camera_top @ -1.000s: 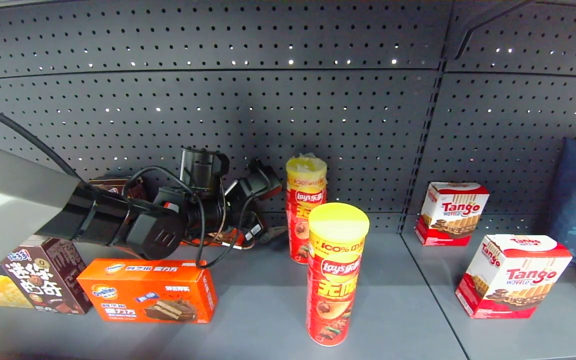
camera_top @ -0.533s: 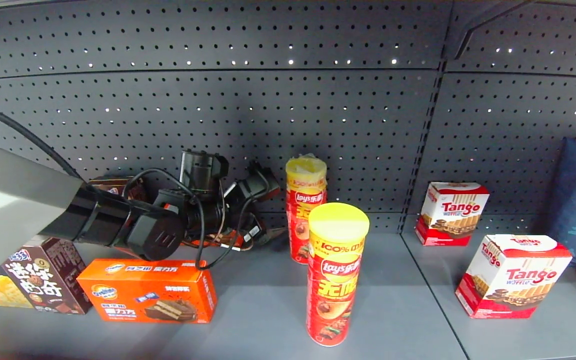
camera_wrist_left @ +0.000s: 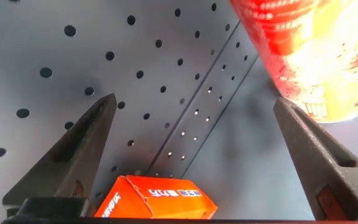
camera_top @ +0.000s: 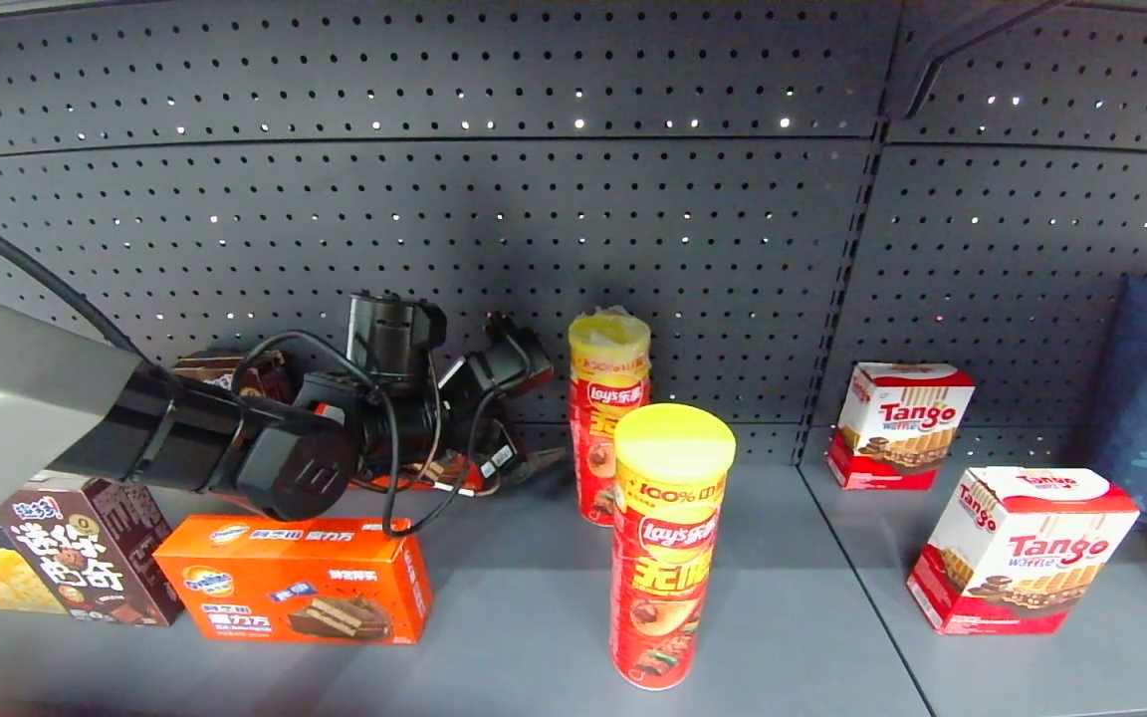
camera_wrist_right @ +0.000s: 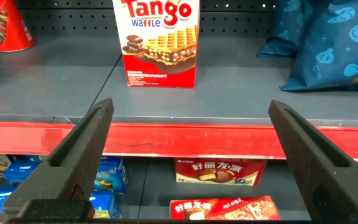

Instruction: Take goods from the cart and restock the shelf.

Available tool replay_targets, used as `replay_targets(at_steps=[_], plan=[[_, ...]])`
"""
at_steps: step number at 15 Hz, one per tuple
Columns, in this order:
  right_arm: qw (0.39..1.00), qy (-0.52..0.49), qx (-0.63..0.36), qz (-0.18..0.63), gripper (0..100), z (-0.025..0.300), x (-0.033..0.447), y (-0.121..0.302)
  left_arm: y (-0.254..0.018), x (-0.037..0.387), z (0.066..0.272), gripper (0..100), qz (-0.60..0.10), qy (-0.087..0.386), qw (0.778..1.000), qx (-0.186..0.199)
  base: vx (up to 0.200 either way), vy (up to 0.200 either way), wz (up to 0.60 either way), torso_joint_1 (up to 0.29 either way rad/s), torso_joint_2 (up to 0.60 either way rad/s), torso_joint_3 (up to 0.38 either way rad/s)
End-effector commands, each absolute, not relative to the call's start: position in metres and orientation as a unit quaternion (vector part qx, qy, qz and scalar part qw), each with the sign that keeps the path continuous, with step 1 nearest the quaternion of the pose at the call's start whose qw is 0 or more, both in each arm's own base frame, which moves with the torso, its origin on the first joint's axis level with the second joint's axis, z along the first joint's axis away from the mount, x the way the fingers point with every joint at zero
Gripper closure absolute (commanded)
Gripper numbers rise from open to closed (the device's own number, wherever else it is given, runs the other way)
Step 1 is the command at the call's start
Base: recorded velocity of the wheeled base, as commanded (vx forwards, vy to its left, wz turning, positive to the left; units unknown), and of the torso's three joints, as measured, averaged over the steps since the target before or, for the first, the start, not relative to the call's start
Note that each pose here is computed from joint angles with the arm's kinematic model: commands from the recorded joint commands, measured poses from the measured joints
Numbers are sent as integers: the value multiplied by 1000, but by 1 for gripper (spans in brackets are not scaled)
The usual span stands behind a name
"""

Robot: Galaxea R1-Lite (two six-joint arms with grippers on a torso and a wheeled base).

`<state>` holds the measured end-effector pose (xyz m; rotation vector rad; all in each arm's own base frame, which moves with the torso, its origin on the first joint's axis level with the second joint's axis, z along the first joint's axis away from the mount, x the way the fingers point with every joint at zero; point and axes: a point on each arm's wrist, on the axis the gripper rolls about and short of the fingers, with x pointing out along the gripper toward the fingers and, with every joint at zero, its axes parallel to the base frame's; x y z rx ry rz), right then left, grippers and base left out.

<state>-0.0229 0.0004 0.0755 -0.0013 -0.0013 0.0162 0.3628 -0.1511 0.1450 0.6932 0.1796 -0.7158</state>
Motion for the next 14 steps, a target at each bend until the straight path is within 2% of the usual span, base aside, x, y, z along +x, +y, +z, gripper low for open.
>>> replay_targets(at_steps=[1,14], plan=[[1000,0,-1,8,0,75,-23,0,-154,362,145,0,-345,84,874,332,0,0,0,0,0,0],[1000,0,-1,8,0,75,-23,0,-168,368,139,0,-357,84,869,332,0,0,0,0,0,0]])
